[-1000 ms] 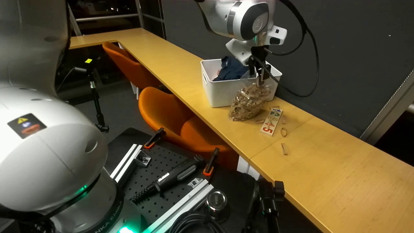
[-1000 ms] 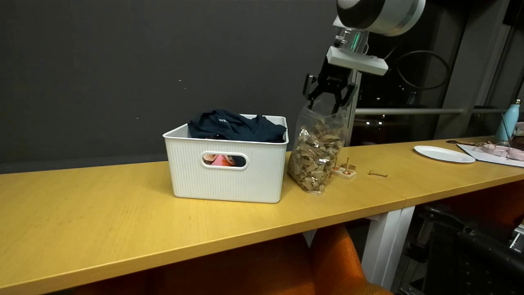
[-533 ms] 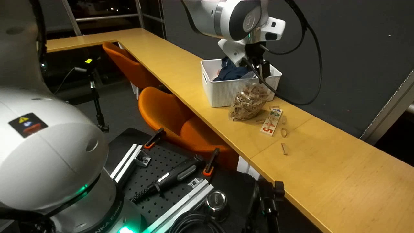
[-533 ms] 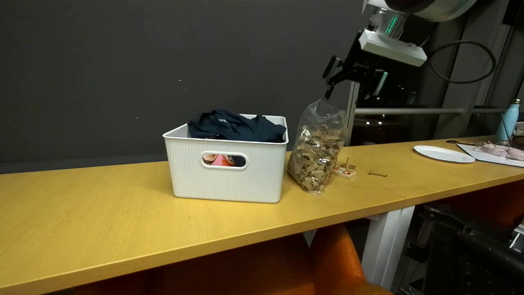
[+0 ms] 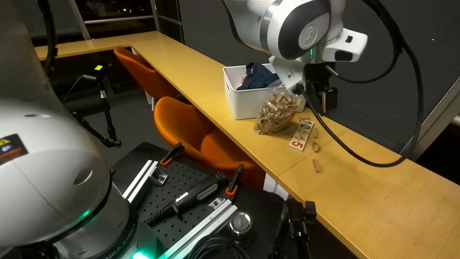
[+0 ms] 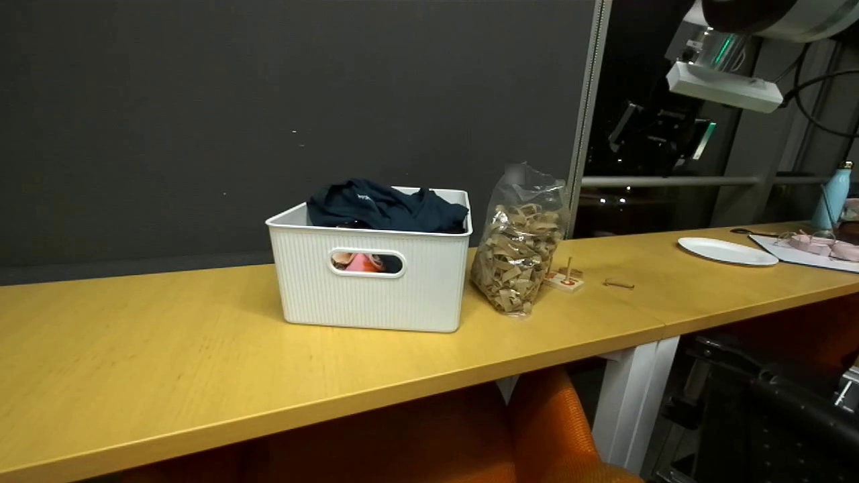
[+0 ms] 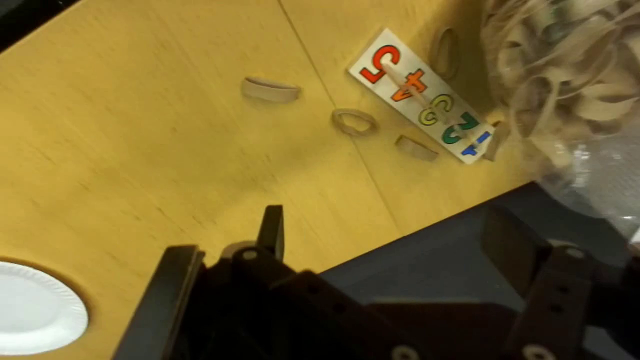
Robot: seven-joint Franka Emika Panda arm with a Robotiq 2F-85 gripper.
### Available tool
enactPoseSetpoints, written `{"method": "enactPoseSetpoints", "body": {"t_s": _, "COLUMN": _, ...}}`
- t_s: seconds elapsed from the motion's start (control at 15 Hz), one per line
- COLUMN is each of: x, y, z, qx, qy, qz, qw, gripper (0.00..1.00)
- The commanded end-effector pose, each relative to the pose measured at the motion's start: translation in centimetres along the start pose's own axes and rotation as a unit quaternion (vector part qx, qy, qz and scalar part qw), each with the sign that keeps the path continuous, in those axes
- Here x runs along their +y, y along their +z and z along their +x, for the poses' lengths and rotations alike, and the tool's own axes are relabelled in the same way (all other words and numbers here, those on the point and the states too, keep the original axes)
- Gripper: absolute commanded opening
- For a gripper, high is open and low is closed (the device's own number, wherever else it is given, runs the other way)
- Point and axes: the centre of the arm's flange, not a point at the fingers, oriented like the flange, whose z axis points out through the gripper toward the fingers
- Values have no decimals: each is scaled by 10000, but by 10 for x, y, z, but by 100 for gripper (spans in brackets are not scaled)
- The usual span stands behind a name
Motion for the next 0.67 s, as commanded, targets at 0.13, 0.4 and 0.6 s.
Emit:
{"method": "enactPoseSetpoints", "body": {"t_s": 0.13, "x": 28, "y": 68, "z": 25, "qx": -411, "qy": 40, "qz": -493, "qw": 9979, "gripper": 100}}
{"method": "enactPoseSetpoints", "body": {"t_s": 0.4, "x": 13, "y": 112, "z": 17, "qx": -574, "qy": -76, "qz": -369, "qw": 9976, "gripper": 100}}
{"method": "enactPoseSetpoints", "body": {"t_s": 0.6, "x": -7, "y": 142, "z": 9, "qx": -561, "qy": -277, "qz": -159, "qw": 9979, "gripper": 100}}
